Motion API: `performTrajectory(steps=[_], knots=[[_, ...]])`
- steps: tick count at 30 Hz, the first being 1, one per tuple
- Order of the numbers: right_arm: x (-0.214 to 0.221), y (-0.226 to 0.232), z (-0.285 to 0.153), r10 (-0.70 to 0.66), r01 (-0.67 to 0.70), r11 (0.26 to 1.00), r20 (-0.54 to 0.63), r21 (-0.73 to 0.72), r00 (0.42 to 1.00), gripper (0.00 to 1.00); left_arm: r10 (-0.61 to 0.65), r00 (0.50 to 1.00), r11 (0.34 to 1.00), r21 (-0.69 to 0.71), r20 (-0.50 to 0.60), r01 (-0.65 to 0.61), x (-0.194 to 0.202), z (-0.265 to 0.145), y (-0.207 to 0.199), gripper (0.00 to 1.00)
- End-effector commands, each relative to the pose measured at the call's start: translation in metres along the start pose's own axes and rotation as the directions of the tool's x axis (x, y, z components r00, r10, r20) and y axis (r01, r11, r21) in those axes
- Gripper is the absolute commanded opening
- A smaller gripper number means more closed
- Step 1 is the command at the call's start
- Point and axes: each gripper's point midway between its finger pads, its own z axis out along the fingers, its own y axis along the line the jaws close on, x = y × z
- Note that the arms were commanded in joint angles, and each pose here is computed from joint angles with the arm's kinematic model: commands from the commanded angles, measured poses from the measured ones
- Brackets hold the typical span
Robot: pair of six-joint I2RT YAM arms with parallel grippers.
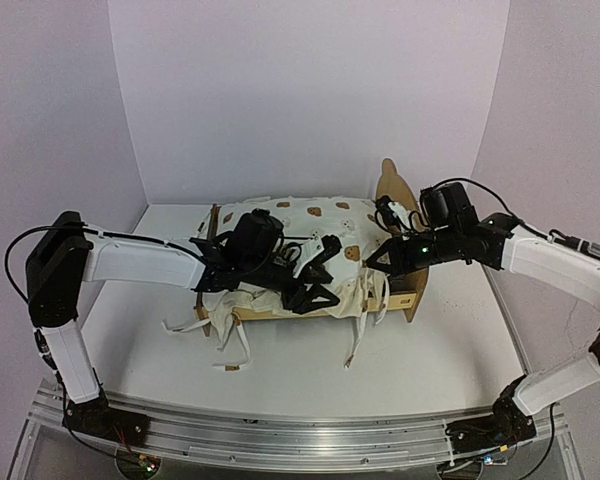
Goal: Set up the pet bed
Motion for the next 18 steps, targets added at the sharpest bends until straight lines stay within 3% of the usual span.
performTrajectory(steps=[1,9,12,15,18], knots=[[-0.014,0.02,-0.006,0.051,-0.051,0.995,0.001,-0.089,0.999,0.0,-0.135,0.985,0.99,0.057,0.105,0.13,-0.026,0.017,0.004,0.61],[-0.003,0.025,-0.009,0.069,-0.071,0.99,-0.022,-0.124,0.997,0.0,-0.136,0.979,0.987,0.108,0.155,0.12,-0.04,0.052,0.005,0.53],[-0.001,0.023,-0.01,0.074,-0.076,0.991,-0.018,-0.111,0.997,0.0,-0.096,0.977,0.99,0.121,0.189,0.074,-0.051,0.054,0.003,0.46],[-0.003,0.021,-0.012,0.084,-0.085,0.992,-0.008,-0.094,0.996,0.0,-0.058,0.975,0.989,0.148,0.212,0.026,-0.056,0.053,-0.005,0.45],[-0.004,0.02,-0.013,0.082,-0.082,0.993,-0.002,-0.088,0.997,0.0,-0.066,0.978,0.986,0.163,0.198,0.034,-0.051,0.059,-0.005,0.36]])
